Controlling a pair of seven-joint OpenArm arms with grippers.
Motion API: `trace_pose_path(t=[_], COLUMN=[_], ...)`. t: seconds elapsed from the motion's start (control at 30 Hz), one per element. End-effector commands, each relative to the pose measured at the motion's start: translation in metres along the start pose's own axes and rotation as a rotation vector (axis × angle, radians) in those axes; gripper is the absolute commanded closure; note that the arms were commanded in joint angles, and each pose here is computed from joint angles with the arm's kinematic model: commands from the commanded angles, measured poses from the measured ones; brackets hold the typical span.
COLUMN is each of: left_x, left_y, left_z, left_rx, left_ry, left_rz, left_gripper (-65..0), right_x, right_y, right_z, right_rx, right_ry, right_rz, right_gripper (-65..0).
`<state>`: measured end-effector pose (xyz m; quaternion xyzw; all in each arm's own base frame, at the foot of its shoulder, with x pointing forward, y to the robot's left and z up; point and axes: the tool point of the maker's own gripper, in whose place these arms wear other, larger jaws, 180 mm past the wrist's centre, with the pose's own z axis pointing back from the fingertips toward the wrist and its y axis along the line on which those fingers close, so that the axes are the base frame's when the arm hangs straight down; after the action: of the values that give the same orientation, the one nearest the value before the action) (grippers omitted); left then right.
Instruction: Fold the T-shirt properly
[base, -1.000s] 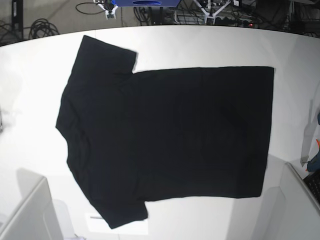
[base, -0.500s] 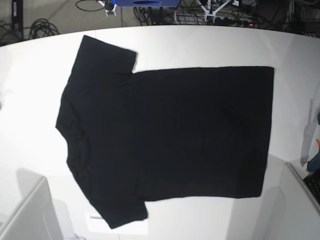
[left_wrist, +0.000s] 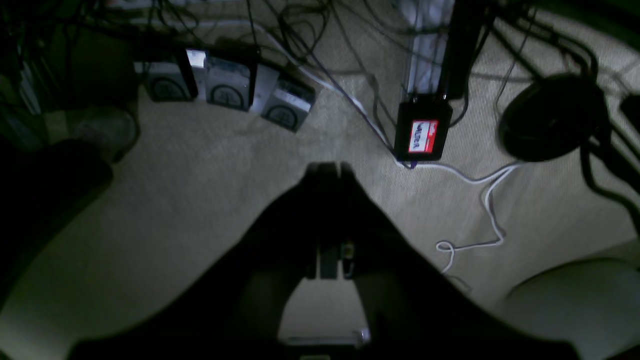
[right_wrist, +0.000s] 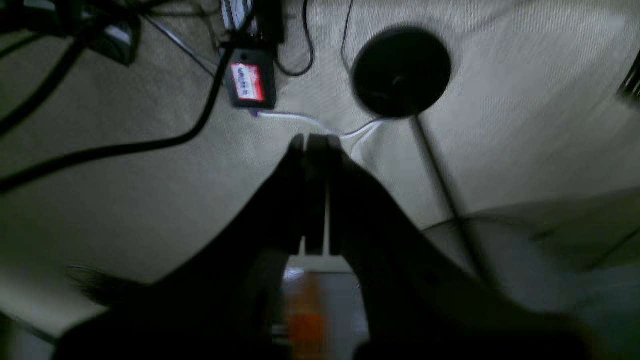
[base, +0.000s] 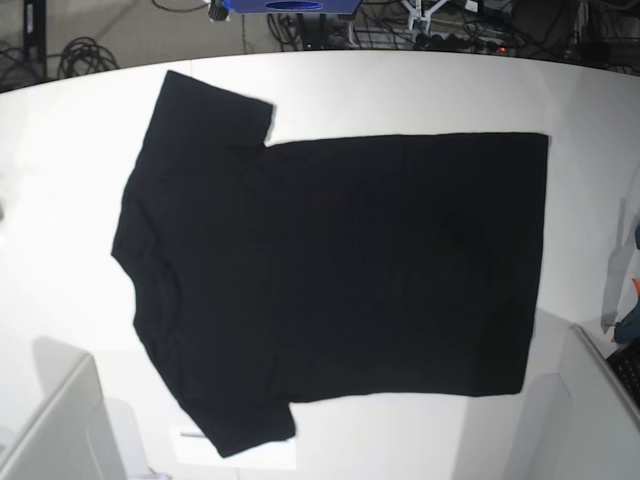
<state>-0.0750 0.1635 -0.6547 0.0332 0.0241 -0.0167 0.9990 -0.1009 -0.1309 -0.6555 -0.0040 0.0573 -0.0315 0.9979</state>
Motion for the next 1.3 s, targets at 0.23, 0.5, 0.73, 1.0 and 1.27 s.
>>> trace_pose_path(t=[0.23,0.5,0.73,1.0,1.27], left_x=[-0.040,-0.050,0.016,0.066,0.104], left_y=[0.045,0.087,0.086,0.110,0.147], left_z=[0.039,0.115,0.215,0.287,0.304], left_rx=[0.064,0.076,-0.060,0.007,0.122], left_ry=[-0.098,-0.252,-0.499,-0.698,-0.835], left_rz=[-0.061,0.126,0.110,0.074,0.140], left_gripper=[0.0,0.0,0.0,0.0,0.0], right_x=[-0.028,0.003,0.069,0.163,0.214], right_y=[-0.072,-0.106,-0.147,-0.132,-0.087], right_z=[0.034,0.108,0.185,0.284,0.309], right_rx=[-0.126,-0.221,-0.319,-0.181,0.346], right_ry=[0.010,-0.171,-0.383,-0.757,-0.833], right_rz=[-0.174,-0.335,-0.378,-0.435,-0.612], right_gripper=[0.0,0.0,0.0,0.0,-21.3])
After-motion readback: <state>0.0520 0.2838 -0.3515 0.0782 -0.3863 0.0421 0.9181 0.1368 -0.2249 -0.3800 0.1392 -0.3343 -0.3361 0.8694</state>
